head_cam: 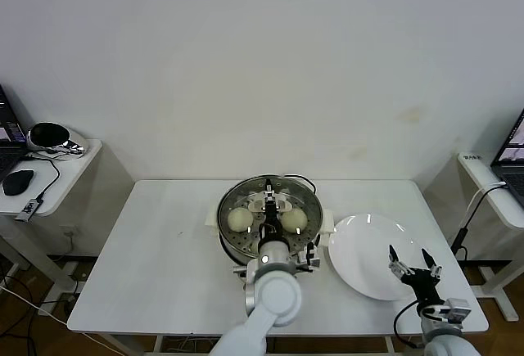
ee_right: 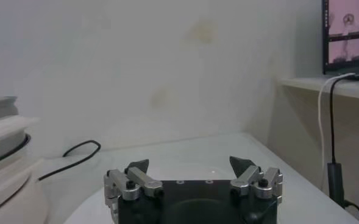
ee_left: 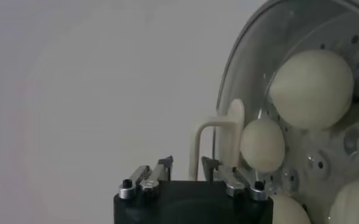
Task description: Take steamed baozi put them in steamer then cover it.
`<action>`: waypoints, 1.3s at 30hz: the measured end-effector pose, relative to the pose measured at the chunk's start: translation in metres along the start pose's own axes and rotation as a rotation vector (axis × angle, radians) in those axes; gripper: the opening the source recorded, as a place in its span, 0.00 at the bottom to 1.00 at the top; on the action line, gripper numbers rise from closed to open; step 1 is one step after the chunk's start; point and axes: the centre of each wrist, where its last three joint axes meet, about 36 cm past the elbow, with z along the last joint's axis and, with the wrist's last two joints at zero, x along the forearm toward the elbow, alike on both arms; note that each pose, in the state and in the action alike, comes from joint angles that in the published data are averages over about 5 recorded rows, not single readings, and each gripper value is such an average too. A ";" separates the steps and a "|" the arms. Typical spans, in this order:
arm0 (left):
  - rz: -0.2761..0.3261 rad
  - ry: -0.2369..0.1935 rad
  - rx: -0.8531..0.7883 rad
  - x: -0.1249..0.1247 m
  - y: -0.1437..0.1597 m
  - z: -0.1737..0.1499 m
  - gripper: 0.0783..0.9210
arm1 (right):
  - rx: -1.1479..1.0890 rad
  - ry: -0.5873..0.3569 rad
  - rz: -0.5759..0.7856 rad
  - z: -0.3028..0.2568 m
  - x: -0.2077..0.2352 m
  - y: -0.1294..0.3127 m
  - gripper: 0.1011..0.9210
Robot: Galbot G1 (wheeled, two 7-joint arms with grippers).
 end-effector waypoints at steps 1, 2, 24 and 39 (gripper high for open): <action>-0.001 -0.004 0.002 0.002 0.001 0.000 0.63 | 0.000 0.000 0.000 0.000 0.000 0.000 0.88; -0.003 -0.008 0.005 0.004 0.002 0.000 0.66 | 0.000 0.000 0.001 0.000 0.000 0.000 0.88; -0.021 -0.030 0.137 0.047 0.031 0.040 0.88 | 0.019 0.002 -0.025 -0.005 0.005 -0.001 0.88; 0.117 0.046 0.762 0.067 0.053 0.195 0.88 | 0.059 0.009 -0.130 -0.002 0.019 0.028 0.88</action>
